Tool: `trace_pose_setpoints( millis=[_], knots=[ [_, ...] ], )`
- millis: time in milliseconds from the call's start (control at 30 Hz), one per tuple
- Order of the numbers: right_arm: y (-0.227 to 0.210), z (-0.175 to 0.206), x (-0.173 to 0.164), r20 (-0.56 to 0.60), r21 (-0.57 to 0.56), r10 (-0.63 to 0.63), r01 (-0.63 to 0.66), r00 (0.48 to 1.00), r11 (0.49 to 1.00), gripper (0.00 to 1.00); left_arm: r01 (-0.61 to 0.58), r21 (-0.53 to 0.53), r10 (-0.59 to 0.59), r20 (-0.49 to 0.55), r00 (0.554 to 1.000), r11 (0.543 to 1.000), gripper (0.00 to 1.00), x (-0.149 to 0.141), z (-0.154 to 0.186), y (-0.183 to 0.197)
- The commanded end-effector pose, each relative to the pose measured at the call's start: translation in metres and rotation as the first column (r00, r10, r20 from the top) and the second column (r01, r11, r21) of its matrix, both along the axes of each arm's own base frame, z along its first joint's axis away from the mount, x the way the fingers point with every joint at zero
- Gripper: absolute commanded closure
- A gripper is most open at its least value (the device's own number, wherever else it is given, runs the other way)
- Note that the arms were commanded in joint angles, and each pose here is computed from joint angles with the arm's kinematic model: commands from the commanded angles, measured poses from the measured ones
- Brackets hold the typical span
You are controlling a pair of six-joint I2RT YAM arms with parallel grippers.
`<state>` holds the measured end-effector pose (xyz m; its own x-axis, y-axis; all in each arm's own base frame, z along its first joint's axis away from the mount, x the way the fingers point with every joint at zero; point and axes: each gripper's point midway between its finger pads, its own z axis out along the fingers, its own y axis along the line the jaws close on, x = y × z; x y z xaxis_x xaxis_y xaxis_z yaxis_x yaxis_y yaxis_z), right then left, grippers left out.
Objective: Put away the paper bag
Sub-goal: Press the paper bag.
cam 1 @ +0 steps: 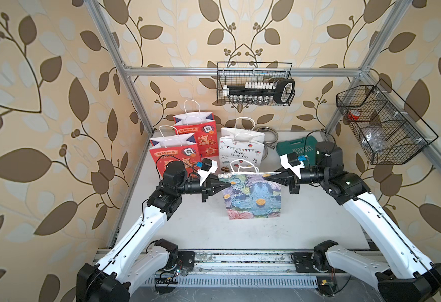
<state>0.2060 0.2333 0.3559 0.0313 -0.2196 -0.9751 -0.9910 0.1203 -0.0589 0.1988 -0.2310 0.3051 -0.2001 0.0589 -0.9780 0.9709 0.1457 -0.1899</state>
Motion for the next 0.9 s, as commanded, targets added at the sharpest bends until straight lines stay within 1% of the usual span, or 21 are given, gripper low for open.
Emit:
trace_pose_setpoints(
  millis=[0, 133, 167, 200, 233, 267, 300, 367, 400, 500, 600, 667, 700, 767, 800, 833, 867],
  knots=[
    [0.000, 0.005, -0.006, -0.015, 0.034, 0.029, -0.029, 0.999, 0.999, 1.00, 0.021, -0.021, -0.019, 0.072, 0.997, 1.000, 0.99, -0.007, 0.016, 0.000],
    [0.000, 0.004, -0.007, -0.033, 0.033, 0.031, -0.030, 0.999, 0.999, 1.00, 0.012, -0.027, -0.009, 0.091, 0.996, 1.000, 1.00, -0.005, 0.020, 0.000],
    [0.000, 0.001, -0.006, -0.051, 0.023, 0.020, -0.018, 0.999, 1.000, 0.82, 0.012, -0.029, -0.010, 0.093, 0.996, 0.999, 1.00, -0.006, 0.022, 0.000],
    [-0.002, -0.003, -0.005, -0.066, 0.012, 0.005, -0.004, 0.998, 1.000, 0.60, 0.013, -0.031, -0.010, 0.099, 0.995, 0.999, 1.00, -0.006, 0.024, 0.000],
    [-0.003, -0.008, -0.005, -0.086, -0.001, -0.007, 0.007, 0.996, 1.000, 0.47, 0.013, -0.032, -0.009, 0.104, 0.994, 0.999, 1.00, -0.006, 0.026, 0.000],
    [-0.005, -0.013, -0.005, -0.093, -0.012, -0.013, 0.012, 0.996, 1.000, 0.42, 0.013, -0.034, -0.009, 0.111, 0.994, 0.999, 1.00, -0.006, 0.029, 0.000],
    [-0.006, -0.015, -0.005, -0.101, -0.015, -0.018, 0.016, 0.995, 1.000, 0.38, 0.015, -0.035, -0.011, 0.113, 0.994, 0.999, 1.00, -0.007, 0.030, 0.000],
    [-0.009, -0.018, -0.006, -0.114, -0.006, -0.011, 0.011, 0.993, 1.000, 0.36, 0.017, -0.038, -0.013, 0.117, 0.993, 0.999, 1.00, -0.007, 0.033, 0.000],
    [-0.010, -0.019, -0.008, -0.121, 0.001, -0.002, 0.002, 0.993, 1.000, 0.37, 0.020, -0.039, -0.015, 0.117, 0.993, 0.999, 1.00, -0.008, 0.034, 0.000],
    [-0.009, -0.022, -0.013, -0.151, 0.023, 0.042, -0.039, 0.988, 0.999, 0.49, 0.022, -0.043, -0.017, 0.117, 0.993, 0.999, 1.00, -0.008, 0.037, 0.000],
    [-0.007, -0.021, -0.016, -0.167, 0.039, 0.077, -0.072, 0.983, 0.997, 0.73, 0.021, -0.044, -0.016, 0.118, 0.993, 0.999, 1.00, -0.008, 0.038, 0.000],
    [-0.007, -0.017, -0.017, -0.159, 0.051, 0.098, -0.091, 0.982, 0.995, 0.97, 0.017, -0.044, -0.012, 0.113, 0.993, 0.999, 1.00, -0.007, 0.037, 0.000],
    [-0.007, -0.016, -0.017, -0.156, 0.053, 0.101, -0.094, 0.983, 0.994, 1.00, 0.015, -0.043, -0.010, 0.113, 0.994, 0.999, 1.00, -0.007, 0.037, 0.000],
    [-0.007, -0.013, -0.018, -0.143, 0.057, 0.104, -0.096, 0.984, 0.994, 1.00, -0.006, -0.041, 0.011, 0.110, 0.994, 0.999, 1.00, -0.004, 0.037, 0.001],
    [-0.008, -0.012, -0.018, -0.137, 0.062, 0.107, -0.099, 0.985, 0.993, 1.00, -0.029, -0.040, 0.033, 0.105, 0.994, 0.999, 0.97, 0.000, 0.037, 0.002],
    [-0.009, -0.010, -0.018, -0.135, 0.069, 0.108, -0.100, 0.985, 0.993, 1.00, -0.065, -0.037, 0.069, 0.097, 0.993, 0.997, 0.79, 0.005, 0.036, 0.003],
    [-0.010, -0.008, -0.017, -0.136, 0.079, 0.108, -0.098, 0.985, 0.992, 1.00, -0.100, -0.034, 0.102, 0.083, 0.991, 0.994, 0.57, 0.009, 0.034, 0.005]
  ],
)
